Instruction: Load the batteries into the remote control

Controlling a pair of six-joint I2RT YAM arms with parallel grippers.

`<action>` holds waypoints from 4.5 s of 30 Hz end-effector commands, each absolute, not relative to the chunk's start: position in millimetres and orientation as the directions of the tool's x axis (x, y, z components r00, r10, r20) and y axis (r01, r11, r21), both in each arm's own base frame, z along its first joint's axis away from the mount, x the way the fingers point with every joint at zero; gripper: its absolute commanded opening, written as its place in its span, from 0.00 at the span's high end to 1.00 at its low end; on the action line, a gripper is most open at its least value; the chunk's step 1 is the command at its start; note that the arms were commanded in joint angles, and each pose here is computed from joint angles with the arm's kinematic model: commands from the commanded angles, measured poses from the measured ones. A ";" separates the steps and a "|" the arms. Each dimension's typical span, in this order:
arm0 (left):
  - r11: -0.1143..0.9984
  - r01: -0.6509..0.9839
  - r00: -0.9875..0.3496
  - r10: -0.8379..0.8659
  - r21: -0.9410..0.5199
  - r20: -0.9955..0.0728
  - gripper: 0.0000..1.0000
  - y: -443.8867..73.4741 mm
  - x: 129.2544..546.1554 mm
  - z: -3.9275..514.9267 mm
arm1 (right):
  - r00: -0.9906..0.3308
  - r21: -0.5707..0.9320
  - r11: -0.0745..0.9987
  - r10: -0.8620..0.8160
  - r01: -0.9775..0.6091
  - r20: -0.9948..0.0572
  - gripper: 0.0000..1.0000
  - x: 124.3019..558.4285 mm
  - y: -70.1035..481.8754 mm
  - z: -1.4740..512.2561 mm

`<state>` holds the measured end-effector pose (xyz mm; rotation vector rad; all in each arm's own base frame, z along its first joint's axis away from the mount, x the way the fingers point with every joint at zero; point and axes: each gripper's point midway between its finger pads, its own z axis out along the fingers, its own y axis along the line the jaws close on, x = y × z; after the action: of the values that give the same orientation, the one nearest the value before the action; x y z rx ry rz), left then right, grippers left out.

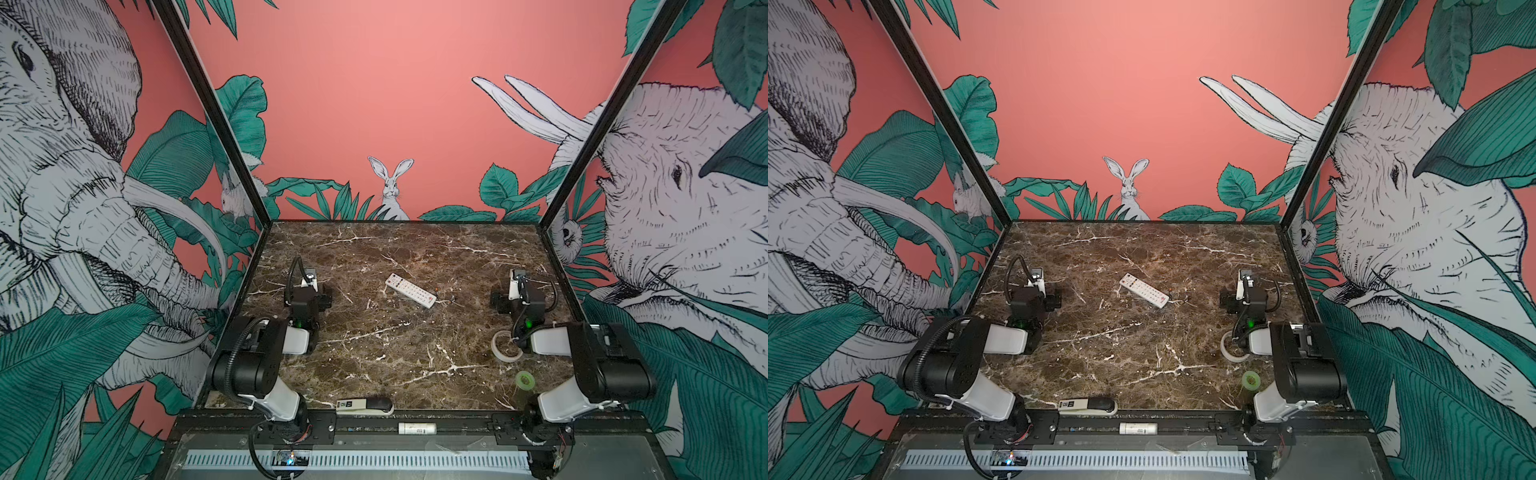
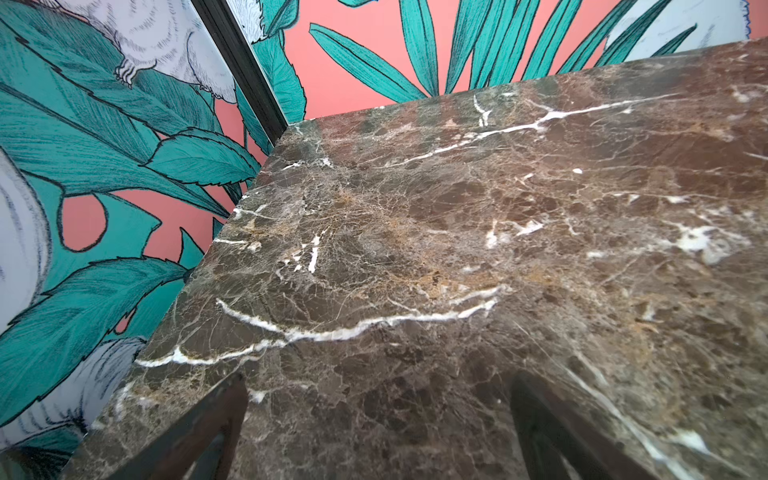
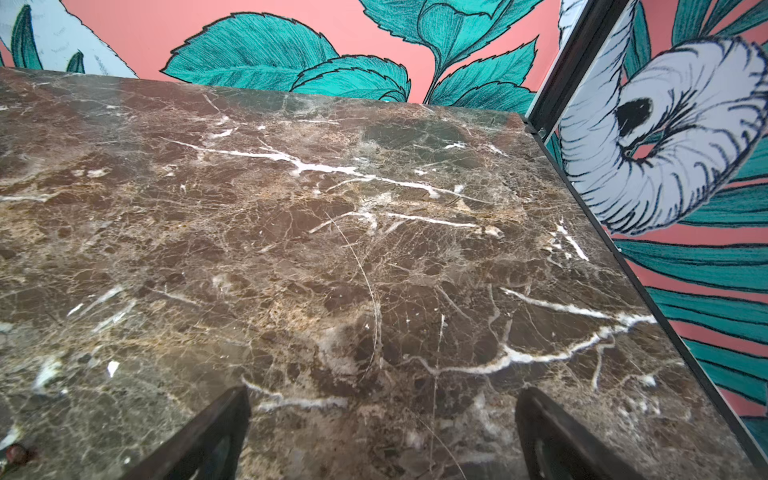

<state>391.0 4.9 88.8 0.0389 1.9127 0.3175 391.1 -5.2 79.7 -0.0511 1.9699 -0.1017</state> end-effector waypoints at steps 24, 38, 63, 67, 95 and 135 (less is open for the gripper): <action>0.965 -0.139 -0.328 0.168 0.223 -0.930 0.00 6.2 394.8 101.0 | -0.350 -0.095 0.995 -0.087 0.007 -0.933 0.01 398.9 -3.9 92.6; 0.968 -0.131 -0.330 0.162 0.215 -0.930 0.00 6.4 396.2 100.5 | -0.348 -0.095 0.995 -0.087 0.007 -0.934 0.01 398.8 -3.9 93.2; 0.904 -0.358 -0.556 -0.006 0.234 -0.831 0.01 17.6 384.5 183.2 | -0.440 -0.215 0.959 -0.277 -0.186 -0.854 0.01 407.6 42.8 114.3; 0.911 -0.359 -0.609 -0.062 0.205 -0.791 0.00 7.4 373.0 192.0 | -0.452 -0.248 0.893 -0.411 -0.376 -0.792 0.01 403.6 94.7 121.4; 0.936 0.223 -0.722 -0.029 -0.272 -0.691 0.00 -100.1 270.1 238.2 | -0.490 -0.033 0.583 -0.711 -0.812 -0.504 0.01 386.4 281.4 53.6; 0.575 0.541 -0.607 -0.239 -0.614 -0.758 0.00 -177.9 268.8 267.3 | -0.615 0.338 0.562 -0.426 -0.755 -0.664 0.63 341.0 334.3 118.5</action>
<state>269.1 -163.0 232.2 0.2006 2.1242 -0.9774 337.5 302.2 49.4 -1.0478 2.4569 0.5982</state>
